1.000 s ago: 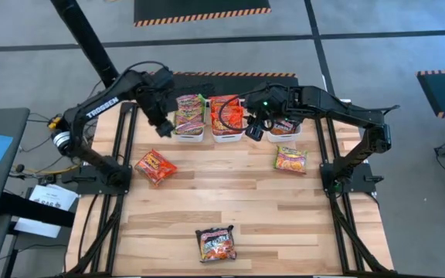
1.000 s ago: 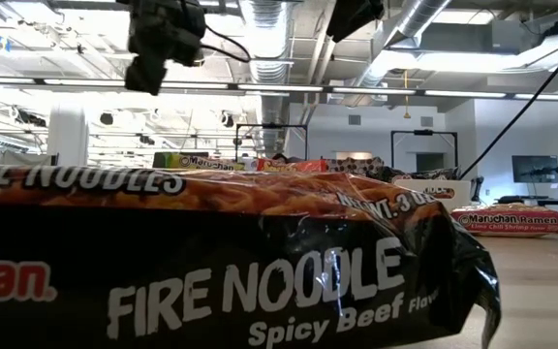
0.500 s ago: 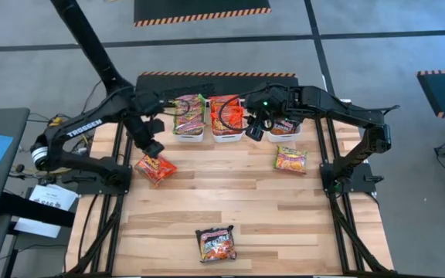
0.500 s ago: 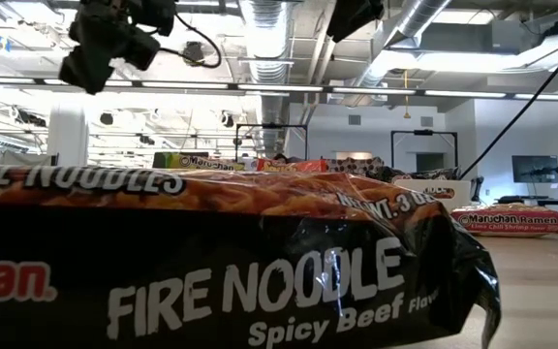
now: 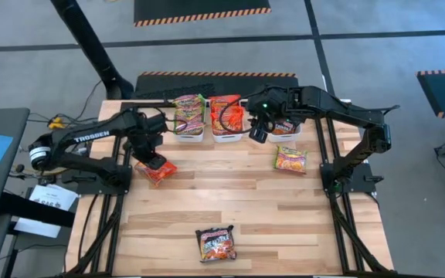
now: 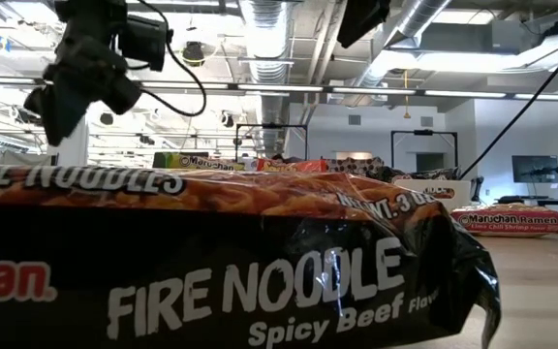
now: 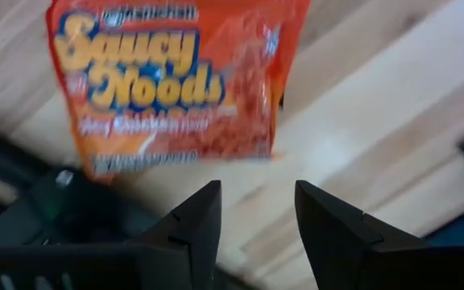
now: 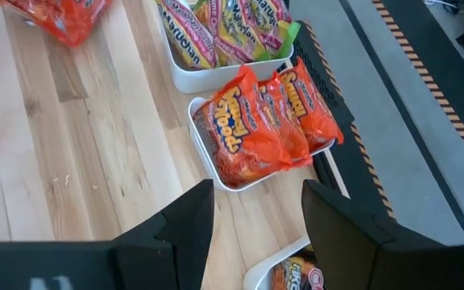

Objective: Sort Maruchan noodles
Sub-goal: Put the orange noodle pack into the middle white bin

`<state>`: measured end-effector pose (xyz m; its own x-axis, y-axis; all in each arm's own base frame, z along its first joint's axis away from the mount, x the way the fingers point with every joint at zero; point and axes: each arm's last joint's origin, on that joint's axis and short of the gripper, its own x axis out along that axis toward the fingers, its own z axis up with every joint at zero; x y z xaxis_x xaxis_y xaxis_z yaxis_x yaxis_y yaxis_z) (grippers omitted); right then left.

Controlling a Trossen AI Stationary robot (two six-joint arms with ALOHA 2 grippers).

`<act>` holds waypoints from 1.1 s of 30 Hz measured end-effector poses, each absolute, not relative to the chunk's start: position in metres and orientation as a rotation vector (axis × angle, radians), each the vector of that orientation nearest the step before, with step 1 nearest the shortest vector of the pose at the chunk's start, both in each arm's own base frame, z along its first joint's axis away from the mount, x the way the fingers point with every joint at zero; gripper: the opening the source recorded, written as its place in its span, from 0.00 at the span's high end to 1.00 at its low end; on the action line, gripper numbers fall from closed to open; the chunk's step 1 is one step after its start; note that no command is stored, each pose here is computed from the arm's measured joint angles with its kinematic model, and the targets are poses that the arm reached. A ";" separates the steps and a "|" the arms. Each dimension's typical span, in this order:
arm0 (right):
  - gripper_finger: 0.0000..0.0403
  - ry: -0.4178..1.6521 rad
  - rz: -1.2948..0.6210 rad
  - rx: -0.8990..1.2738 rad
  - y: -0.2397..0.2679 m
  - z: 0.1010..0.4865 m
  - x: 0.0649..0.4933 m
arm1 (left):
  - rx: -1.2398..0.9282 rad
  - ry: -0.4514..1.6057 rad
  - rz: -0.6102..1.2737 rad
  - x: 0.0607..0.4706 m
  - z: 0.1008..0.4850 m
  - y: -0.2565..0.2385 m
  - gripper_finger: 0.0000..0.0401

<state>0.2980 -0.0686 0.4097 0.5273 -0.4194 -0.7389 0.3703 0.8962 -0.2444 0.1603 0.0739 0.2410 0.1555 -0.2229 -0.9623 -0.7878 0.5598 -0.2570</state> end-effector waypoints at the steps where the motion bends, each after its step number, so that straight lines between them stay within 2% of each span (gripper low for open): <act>1: 0.47 0.900 -0.472 -0.060 -0.069 0.410 0.298 | -0.950 1.382 0.511 0.161 0.237 0.074 0.64; 10: 0.47 0.907 -0.471 -0.060 -0.068 0.409 0.297 | -0.920 1.338 0.697 0.161 0.211 0.074 0.65; 22: 0.47 0.921 -0.474 -0.053 -0.068 0.408 0.296 | -0.968 1.307 0.791 0.154 0.171 0.066 0.65; 33: 0.47 0.920 -0.474 -0.053 -0.068 0.408 0.296 | -0.913 1.303 0.906 0.151 0.166 0.061 0.65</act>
<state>0.2963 -0.0682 0.4083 0.5105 -0.4155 -0.7528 0.3712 0.8962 -0.2430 0.1512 0.0612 0.1662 0.0556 0.0320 -0.9979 -0.9243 0.3796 -0.0394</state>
